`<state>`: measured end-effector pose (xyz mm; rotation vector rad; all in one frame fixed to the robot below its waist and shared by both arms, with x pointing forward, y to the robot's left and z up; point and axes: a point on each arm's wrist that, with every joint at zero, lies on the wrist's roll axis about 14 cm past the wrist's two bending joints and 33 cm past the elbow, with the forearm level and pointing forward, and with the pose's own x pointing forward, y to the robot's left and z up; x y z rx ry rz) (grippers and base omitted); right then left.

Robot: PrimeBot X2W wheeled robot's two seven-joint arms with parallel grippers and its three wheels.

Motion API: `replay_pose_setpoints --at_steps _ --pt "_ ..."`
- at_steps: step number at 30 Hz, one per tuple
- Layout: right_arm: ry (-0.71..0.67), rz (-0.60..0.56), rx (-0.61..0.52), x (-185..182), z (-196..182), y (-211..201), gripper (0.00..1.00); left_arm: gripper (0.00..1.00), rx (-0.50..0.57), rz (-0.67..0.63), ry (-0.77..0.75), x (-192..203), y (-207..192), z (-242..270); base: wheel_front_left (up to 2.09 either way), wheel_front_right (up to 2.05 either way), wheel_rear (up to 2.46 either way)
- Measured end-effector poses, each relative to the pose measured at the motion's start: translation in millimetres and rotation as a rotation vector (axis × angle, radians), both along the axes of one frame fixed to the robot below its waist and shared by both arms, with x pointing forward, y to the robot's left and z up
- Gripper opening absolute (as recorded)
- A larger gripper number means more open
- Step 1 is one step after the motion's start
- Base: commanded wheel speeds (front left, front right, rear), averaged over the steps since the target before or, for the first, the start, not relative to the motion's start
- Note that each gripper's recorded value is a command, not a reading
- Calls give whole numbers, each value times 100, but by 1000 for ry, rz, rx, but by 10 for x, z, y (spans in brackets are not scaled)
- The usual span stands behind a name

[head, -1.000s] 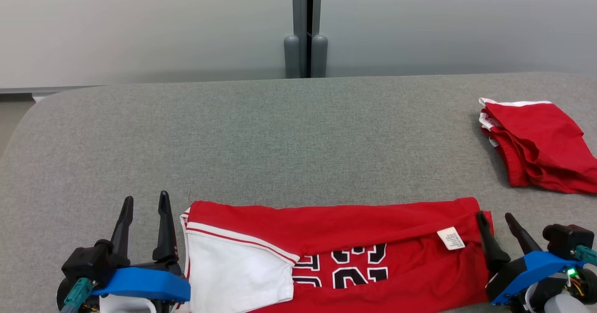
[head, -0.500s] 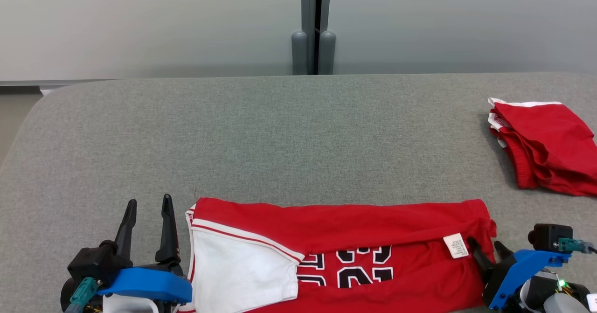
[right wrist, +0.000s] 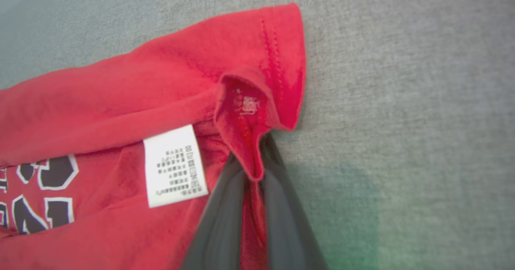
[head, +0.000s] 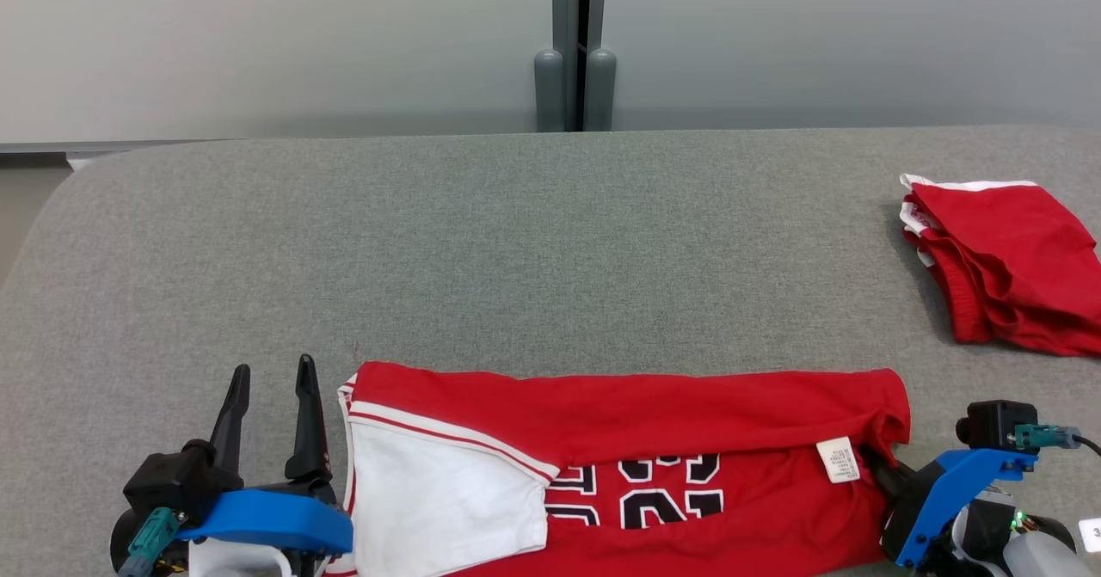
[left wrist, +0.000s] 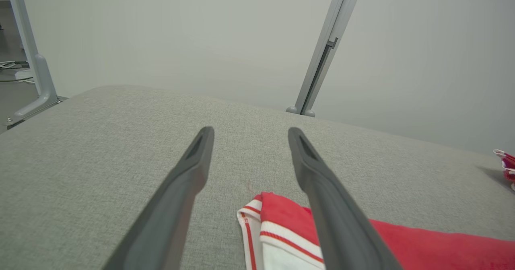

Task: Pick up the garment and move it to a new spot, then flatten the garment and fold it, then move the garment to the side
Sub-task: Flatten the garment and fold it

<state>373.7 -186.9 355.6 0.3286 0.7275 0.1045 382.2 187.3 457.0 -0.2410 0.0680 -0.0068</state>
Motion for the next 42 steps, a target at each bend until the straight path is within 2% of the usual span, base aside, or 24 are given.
replay_pose_setpoints --at_steps 5,13,16,23,28,36,42 --pt "-78 -5 42 151 254 8 0 100 0 -1 -1 10 -10 0 0 0 0" --pt "-185 -66 -29 325 672 -503 0 100 -3 -2 0 -8 -20 -5 0 0 0" --pt "-216 -62 -8 358 793 -459 0 100 -4 2 3 -18 -8 -11 0 0 0" --pt "-336 26 133 410 1201 88 0 100 -6 11 1 -45 18 -5 0 0 0" --pt "-380 142 269 353 1412 740 0 100 -2 38 -2 -91 108 12 0 0 0" --pt "-368 304 463 288 1495 1808 0 100 3 102 -13 -216 317 59 0 0 0" --pt "-267 410 517 177 1266 2373 0 100 8 164 0 -356 510 30 0 0 0"
